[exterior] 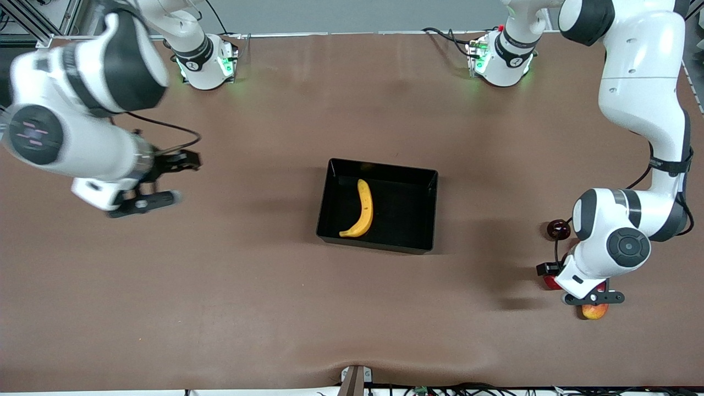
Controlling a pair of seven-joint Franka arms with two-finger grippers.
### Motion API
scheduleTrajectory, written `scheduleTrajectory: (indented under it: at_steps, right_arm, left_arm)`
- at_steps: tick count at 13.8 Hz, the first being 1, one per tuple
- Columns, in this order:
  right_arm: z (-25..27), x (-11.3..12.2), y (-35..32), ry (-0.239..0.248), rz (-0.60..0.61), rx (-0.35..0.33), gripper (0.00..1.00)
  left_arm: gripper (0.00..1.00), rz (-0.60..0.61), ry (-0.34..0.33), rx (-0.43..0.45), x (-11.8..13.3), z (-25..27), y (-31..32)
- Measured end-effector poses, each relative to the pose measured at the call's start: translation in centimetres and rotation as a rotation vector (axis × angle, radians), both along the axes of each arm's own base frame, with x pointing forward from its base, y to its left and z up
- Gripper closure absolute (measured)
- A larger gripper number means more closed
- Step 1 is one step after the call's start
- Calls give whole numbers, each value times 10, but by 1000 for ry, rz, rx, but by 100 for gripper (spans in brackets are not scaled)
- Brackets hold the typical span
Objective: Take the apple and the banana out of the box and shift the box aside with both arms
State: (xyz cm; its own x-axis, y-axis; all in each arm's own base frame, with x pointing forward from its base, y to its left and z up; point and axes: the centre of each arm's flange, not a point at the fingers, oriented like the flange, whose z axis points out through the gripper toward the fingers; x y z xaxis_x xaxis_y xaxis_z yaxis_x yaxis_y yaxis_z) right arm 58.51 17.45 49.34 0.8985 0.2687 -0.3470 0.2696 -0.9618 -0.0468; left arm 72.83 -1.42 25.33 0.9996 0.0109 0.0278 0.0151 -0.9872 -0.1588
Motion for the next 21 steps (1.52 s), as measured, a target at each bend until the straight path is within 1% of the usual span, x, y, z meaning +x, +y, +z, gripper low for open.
scheduleTrajectory:
  at_steps: [1,3,4,5,7,8,9,10,11,12,13,15,17,18,21]
  right_arm:
    - [-11,-6,20,35,33,0,0]
    - [-17,-21,52,80,91,-12,0]
    - [-11,-25,58,88,104,-14,0]
    - [-2,-26,60,84,109,-13,0]
    - [5,-26,60,78,110,-11,0]
    - [-1,-23,56,84,101,-15,0]
    - [-16,-14,48,89,82,-18,0]
    - [-35,1,37,79,57,-18,0]
    - [-52,15,26,59,37,-22,0]
    - [-63,27,13,39,25,-44,0]
    - [-65,35,-2,17,10,-71,0]
    - [-49,51,-39,-34,-46,-83,0]
    - [-33,64,-72,-87,-96,-72,0]
    - [-31,67,-82,-100,-108,-71,0]
    - [-32,70,-89,-108,-114,-84,0]
  left_arm:
    - [0,-22,2,-17,-1,17,-22]
    - [0,-65,17,-58,-13,58,-84]
    - [0,-85,29,-77,-23,78,-118]
    - [0,-96,41,-97,-35,93,-151]
    - [0,-79,50,-140,-60,109,-215]
    - [0,-59,54,-156,-74,110,-245]
    - [0,-43,61,-161,-89,108,-276]
    - [0,-34,68,-158,-105,104,-307]
    - [0,-34,75,-151,-122,98,-337]
    - [0,-41,74,-134,-139,89,-364]
    - [0,-49,69,-113,-153,80,-386]
    - [0,-63,63,-106,-175,56,-420]
    - [0,-64,53,-144,-187,31,-444]
    - [0,-63,55,-158,-190,17,-451]
    - [0,-70,80,-188,-198,-27,-462]
